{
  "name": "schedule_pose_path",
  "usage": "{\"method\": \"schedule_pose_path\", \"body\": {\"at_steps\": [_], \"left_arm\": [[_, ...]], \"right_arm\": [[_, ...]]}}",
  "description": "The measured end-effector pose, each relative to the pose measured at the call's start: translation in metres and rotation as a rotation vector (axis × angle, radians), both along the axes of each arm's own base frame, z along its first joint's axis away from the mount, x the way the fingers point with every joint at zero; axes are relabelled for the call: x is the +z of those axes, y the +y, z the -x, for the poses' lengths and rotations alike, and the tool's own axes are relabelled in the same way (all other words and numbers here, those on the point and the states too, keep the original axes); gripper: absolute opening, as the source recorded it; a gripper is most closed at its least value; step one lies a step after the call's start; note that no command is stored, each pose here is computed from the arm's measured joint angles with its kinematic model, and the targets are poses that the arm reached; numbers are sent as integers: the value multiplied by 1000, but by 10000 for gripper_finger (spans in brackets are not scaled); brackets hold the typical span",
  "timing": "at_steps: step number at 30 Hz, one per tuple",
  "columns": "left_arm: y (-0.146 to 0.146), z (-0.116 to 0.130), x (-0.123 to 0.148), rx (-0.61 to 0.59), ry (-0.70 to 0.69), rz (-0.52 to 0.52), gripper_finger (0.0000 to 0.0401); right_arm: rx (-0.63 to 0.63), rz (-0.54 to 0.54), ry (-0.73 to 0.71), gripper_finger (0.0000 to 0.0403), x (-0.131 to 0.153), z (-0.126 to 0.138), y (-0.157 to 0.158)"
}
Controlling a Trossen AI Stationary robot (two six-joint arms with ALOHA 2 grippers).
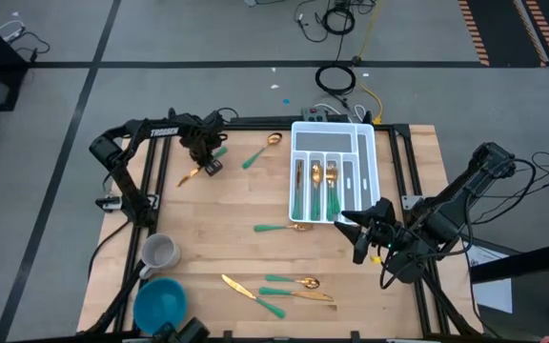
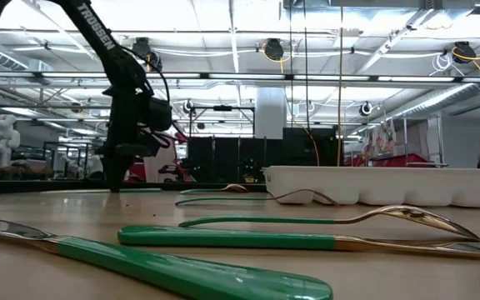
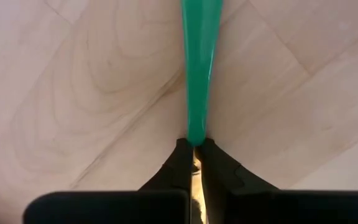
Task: Sort silverware
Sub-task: Put the top green table knife into the white cutlery tray
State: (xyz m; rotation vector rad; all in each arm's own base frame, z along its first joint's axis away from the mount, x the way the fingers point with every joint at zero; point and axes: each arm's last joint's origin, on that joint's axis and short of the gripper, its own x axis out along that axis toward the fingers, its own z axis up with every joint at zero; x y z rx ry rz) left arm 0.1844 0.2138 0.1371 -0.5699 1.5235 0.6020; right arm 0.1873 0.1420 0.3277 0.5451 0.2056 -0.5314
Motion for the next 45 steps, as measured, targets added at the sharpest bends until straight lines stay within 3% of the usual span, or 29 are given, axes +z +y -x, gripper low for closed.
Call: {"method": "schedule_pose_path", "body": {"at_steps": [16, 20, 26, 34, 38, 45], "left_arm": [[-8, -12, 28, -1, -64, -90, 2], [-1, -18, 41, -30, -84, -134, 36], [21, -15, 60, 84, -97, -220, 112], [31, -4, 35, 78, 77, -111, 182], [36, -7, 24, 64, 87, -123, 189], [41, -3, 8, 34, 103, -47, 190]], "right_arm": [[9, 21, 12, 189, 0, 0, 0], [11, 20, 13, 189, 0, 0, 0], [12, 24, 15, 189, 0, 0, 0], [13, 47, 27, 189, 0, -1, -1], [12, 54, 34, 189, -1, -1, -2], [7, 49, 31, 189, 0, 0, -3]]}}
